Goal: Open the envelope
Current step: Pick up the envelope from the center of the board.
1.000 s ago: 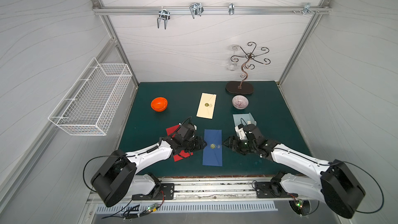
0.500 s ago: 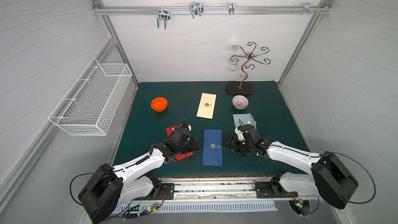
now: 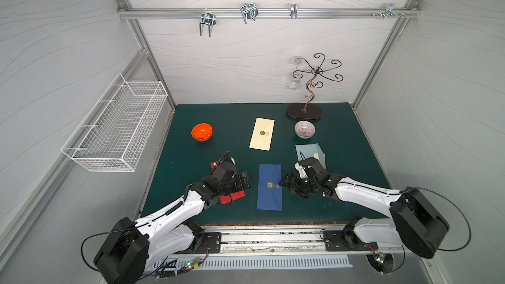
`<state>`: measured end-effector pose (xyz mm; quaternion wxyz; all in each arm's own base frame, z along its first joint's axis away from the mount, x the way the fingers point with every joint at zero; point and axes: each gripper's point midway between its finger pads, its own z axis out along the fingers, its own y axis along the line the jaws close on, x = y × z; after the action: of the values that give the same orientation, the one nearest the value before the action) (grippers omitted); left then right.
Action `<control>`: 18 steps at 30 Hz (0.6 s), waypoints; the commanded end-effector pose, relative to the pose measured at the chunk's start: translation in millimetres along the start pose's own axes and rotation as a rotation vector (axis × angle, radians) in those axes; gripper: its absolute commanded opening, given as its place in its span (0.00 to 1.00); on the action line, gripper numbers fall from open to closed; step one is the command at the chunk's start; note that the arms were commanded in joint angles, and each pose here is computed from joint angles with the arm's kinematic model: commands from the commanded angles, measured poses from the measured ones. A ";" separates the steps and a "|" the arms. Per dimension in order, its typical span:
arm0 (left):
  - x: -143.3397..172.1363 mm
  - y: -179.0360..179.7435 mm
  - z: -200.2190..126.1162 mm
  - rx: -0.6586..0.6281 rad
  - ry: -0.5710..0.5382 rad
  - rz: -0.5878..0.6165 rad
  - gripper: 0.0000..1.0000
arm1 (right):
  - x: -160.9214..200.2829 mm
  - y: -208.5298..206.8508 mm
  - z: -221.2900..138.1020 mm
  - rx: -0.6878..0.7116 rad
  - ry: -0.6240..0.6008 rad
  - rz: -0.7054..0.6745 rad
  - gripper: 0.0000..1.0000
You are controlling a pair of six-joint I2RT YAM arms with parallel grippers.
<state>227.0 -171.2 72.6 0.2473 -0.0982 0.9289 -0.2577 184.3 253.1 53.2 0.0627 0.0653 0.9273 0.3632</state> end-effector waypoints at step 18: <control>-10.7 -27.0 -10.5 0.187 -0.070 -0.015 0.99 | 2.8 2.4 12.7 -0.014 0.042 -0.021 0.99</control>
<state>224.0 -161.1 72.8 0.2668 -0.1239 0.9170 -0.2693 185.8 258.5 49.0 0.0576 0.0585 0.9260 0.3686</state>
